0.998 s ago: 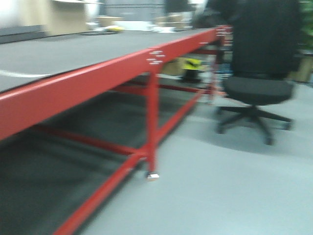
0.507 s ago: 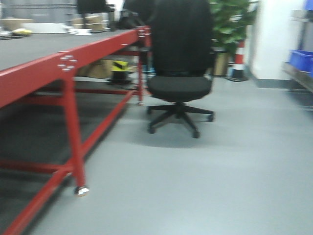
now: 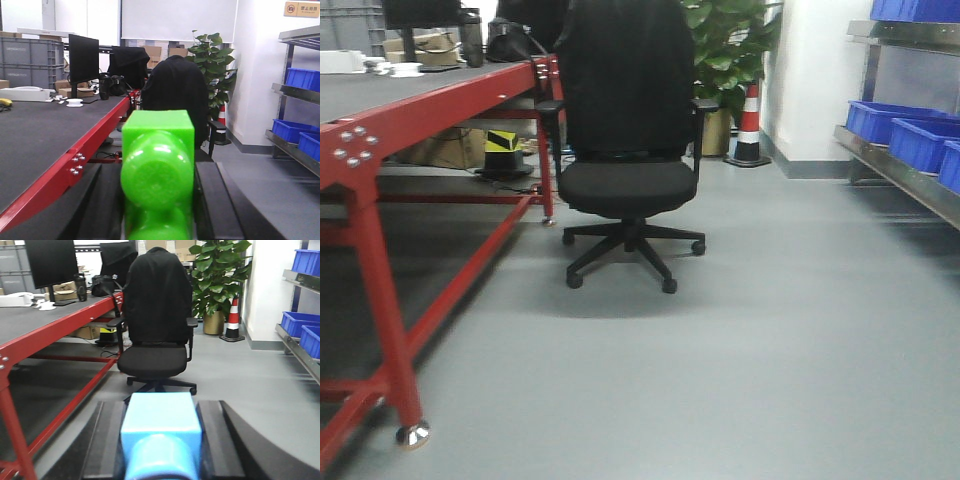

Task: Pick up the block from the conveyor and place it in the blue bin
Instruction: 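Drive the base away from the conveyor holding both blocks, then drive the base to the steel shelf of blue bins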

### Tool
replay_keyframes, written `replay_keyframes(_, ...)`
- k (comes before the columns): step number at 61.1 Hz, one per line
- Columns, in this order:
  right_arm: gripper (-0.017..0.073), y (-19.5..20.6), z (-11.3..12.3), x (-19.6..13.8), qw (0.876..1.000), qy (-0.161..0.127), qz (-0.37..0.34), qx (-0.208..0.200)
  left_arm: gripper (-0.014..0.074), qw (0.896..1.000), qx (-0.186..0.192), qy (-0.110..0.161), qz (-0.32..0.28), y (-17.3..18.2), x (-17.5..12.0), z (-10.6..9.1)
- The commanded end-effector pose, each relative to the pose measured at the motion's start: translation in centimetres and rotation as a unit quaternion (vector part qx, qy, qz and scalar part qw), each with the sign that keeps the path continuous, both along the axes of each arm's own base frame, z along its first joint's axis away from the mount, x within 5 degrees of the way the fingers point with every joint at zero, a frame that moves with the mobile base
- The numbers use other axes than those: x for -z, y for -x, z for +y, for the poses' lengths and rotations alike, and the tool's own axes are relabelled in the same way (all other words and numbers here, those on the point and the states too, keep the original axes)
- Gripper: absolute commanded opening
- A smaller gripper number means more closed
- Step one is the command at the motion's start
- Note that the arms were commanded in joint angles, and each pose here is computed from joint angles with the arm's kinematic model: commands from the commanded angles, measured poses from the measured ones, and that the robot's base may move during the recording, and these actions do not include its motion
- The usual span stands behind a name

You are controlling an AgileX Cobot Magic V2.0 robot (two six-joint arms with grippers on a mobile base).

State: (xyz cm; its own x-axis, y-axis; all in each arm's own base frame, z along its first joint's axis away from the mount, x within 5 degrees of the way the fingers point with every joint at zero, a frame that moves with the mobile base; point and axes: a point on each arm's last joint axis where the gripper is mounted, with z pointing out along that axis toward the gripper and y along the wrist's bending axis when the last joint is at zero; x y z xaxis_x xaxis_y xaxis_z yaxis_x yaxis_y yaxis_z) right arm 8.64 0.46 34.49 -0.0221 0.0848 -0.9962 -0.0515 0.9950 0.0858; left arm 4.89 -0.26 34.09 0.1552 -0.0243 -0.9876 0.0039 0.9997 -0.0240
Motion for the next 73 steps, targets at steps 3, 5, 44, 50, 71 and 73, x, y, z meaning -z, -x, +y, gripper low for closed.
replay_keyframes(3, -0.0162, 0.04, -0.01, -0.17, 1.000, 0.006, -0.012, 0.001, -0.0111, 1.000, -0.002, 0.002, -0.010, 0.11, -0.11, 0.03)
replay_keyframes(5, -0.0162, 0.04, -0.01, -0.17, 1.000, 0.006, -0.012, 0.001, -0.0111, 1.000, -0.002, 0.002, -0.010, 0.11, -0.11, 0.03)
replay_keyframes(44, -0.0162, 0.04, -0.01, -0.17, 1.000, 0.006, -0.012, 0.001, -0.0111, 1.000, -0.002, 0.002, -0.010, 0.11, -0.11, 0.03)
replay_keyframes(50, -0.0162, 0.04, -0.01, -0.17, 1.000, 0.006, -0.012, 0.001, -0.0111, 1.000, -0.002, 0.002, -0.010, 0.11, -0.11, 0.03)
replay_keyframes(71, -0.0162, 0.04, -0.01, -0.17, 1.000, 0.006, -0.012, 0.001, -0.0111, 1.000, -0.002, 0.002, -0.010, 0.11, -0.11, 0.03)
replay_keyframes(73, -0.0162, 0.04, -0.01, -0.17, 1.000, 0.006, -0.012, 0.001, -0.0111, 1.000, -0.002, 0.002, -0.010, 0.11, -0.11, 0.03)
